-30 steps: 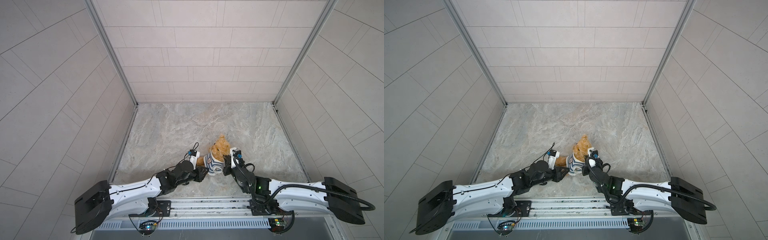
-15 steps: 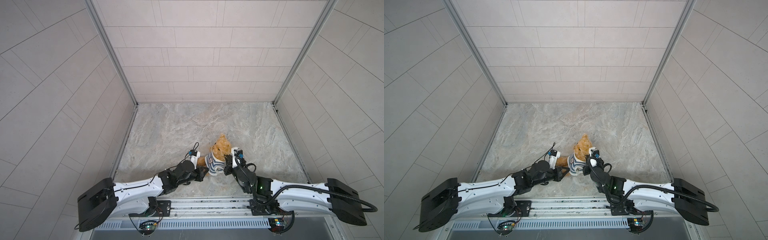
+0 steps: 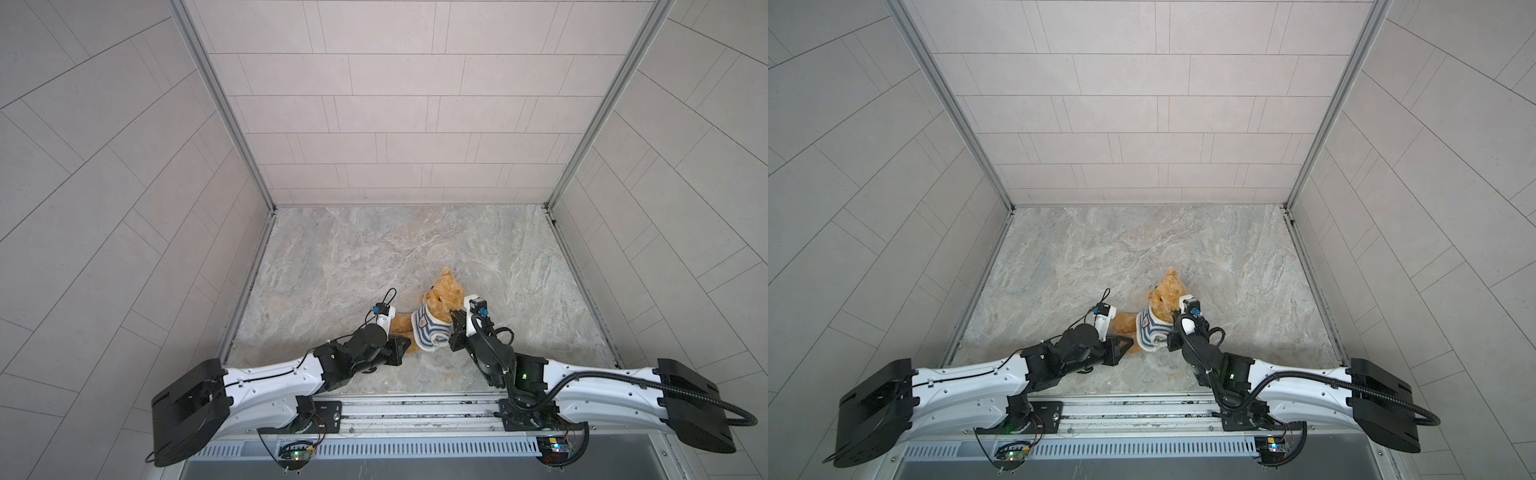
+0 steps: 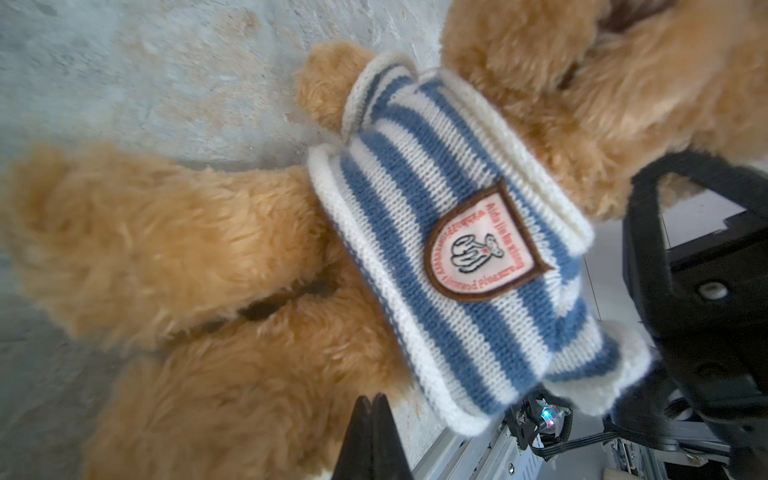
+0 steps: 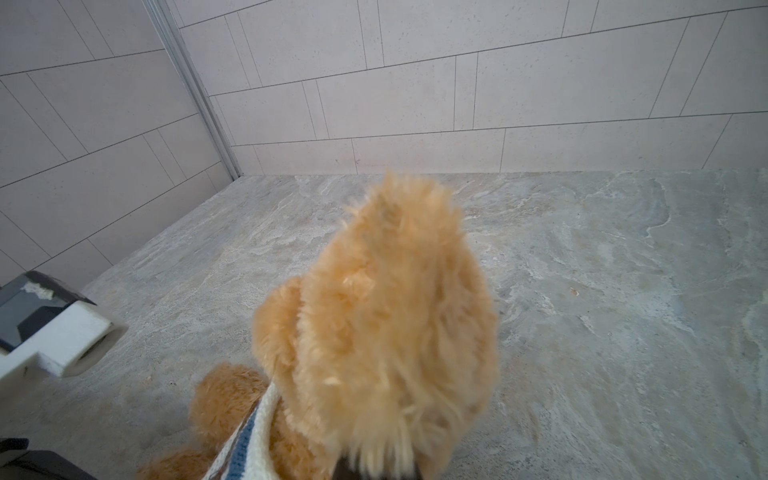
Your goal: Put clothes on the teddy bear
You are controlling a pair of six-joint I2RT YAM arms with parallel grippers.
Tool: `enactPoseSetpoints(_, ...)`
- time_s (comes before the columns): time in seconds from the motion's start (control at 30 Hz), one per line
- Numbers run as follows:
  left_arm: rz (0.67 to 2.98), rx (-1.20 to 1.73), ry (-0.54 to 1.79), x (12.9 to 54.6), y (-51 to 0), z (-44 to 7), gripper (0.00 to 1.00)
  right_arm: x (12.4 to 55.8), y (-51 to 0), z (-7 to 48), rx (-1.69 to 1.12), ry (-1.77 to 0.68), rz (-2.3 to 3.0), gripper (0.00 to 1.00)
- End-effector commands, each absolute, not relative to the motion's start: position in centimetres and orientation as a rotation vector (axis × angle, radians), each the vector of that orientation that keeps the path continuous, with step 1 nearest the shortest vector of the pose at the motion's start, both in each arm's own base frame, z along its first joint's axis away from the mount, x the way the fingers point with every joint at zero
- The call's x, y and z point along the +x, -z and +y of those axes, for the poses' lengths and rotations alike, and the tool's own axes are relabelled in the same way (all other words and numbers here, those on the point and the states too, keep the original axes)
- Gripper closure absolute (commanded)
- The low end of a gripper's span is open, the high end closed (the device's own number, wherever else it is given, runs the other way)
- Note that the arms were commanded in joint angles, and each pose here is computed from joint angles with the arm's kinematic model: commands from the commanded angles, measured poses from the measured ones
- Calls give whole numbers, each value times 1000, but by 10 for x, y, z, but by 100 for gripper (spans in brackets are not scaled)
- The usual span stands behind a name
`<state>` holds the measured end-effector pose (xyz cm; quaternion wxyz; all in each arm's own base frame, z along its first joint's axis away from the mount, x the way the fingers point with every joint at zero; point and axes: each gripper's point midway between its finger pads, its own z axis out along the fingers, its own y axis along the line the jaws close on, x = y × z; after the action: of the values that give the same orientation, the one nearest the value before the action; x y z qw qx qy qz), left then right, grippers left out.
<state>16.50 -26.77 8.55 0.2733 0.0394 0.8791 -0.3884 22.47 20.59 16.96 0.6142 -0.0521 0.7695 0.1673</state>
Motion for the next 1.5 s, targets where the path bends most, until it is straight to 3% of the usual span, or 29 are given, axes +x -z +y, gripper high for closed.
enactPoseSetpoints(0.0, 2365, 116, 1000, 166, -82, -257, 100, 226, -173, 199, -70, -385, 1758, 100)
enactPoseSetpoints(0.07, 2342, 149, 1072, 162, -94, -266, 99, 226, -173, 199, -70, -385, 1760, 100)
enactPoseSetpoints(0.17, 2283, 141, 1213, 158, -110, -278, 75, 226, -173, 199, -66, -388, 1760, 100)
enactPoseSetpoints(0.23, 2270, 122, 1249, 158, -114, -281, 68, 226, -174, 199, -64, -390, 1759, 100)
enactPoseSetpoints(0.47, 2276, 101, 1279, 158, -114, -292, 64, 226, -175, 198, -58, -395, 1758, 100)
enactPoseSetpoints(0.97, 2240, 117, 1350, 161, -121, -317, 67, 225, -173, 196, -54, -397, 1767, 100)
enactPoseSetpoints(1.2, 2250, 108, 1337, 162, -118, -317, 81, 224, -172, 196, -54, -398, 1767, 100)
enactPoseSetpoints(1.37, 2276, 98, 1299, 162, -110, -312, 100, 224, -173, 195, -52, -396, 1765, 100)
enactPoseSetpoints(1.47, 2339, 60, 1219, 163, -92, -299, 100, 224, -173, 194, -55, -394, 1765, 100)
